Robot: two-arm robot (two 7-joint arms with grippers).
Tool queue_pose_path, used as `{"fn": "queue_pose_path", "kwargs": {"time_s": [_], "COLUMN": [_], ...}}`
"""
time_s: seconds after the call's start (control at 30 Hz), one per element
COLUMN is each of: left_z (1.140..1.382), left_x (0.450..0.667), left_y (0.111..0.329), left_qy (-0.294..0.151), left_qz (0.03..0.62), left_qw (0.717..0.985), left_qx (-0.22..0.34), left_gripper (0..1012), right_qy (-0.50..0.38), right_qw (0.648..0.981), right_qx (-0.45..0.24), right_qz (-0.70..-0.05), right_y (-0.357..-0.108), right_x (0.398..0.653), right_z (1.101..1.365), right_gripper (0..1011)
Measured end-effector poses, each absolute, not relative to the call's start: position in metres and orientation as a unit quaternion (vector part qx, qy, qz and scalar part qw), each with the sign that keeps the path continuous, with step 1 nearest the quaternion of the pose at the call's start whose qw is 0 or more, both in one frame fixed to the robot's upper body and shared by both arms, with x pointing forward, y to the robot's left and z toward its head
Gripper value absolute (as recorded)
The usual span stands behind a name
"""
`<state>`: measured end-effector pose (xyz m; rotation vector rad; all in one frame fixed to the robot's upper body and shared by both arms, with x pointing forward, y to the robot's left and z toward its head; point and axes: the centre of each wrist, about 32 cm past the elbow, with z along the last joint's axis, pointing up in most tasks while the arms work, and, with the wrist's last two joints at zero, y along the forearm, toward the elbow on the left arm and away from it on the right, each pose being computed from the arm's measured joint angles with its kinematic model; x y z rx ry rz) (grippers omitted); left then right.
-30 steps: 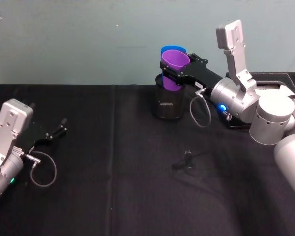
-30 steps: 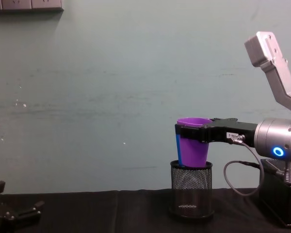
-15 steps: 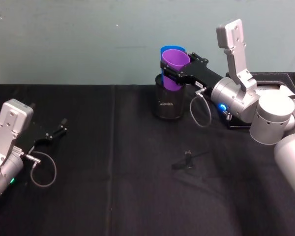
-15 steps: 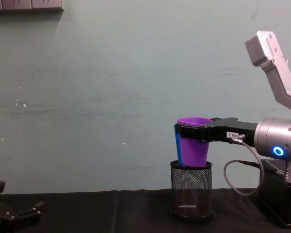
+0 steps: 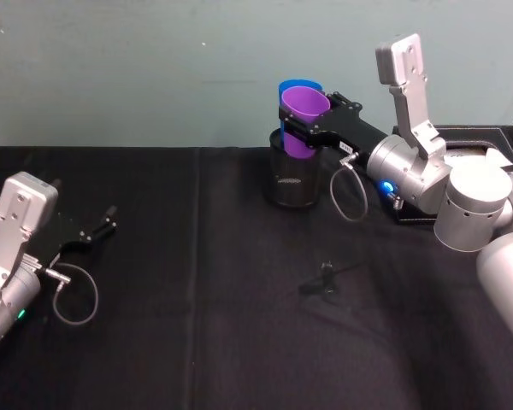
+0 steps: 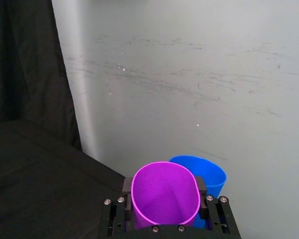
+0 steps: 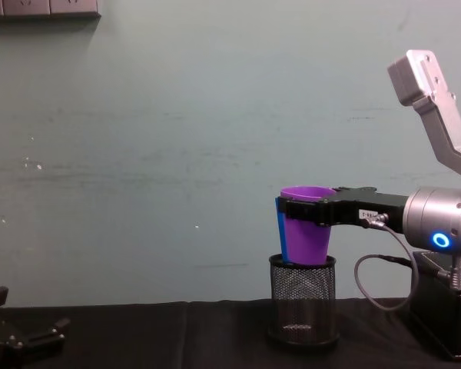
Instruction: Pick up one cup with a gripper and tap it against the other cup.
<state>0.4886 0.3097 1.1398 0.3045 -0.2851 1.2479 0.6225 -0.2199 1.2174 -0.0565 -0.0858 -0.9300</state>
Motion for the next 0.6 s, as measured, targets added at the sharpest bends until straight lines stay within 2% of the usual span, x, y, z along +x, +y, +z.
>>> {"fn": "queue_pose_path", "kwargs": {"time_s": [0.6], "left_z": [1.1398], "left_x": [0.4886], "left_y": [0.3097], "left_qy": [-0.132], "left_qz": [0.58], "left_qw": [0.791], "left_qx": [0.141], "left_gripper": [1000], "right_qy": [-0.042], "right_qw": [0.893], "right_qx": [-0.027], "right_qz": [-0.448], "right_y": [-0.2199], "right_x": [0.6225], "right_z": [1.2175], "right_gripper": [722]}}
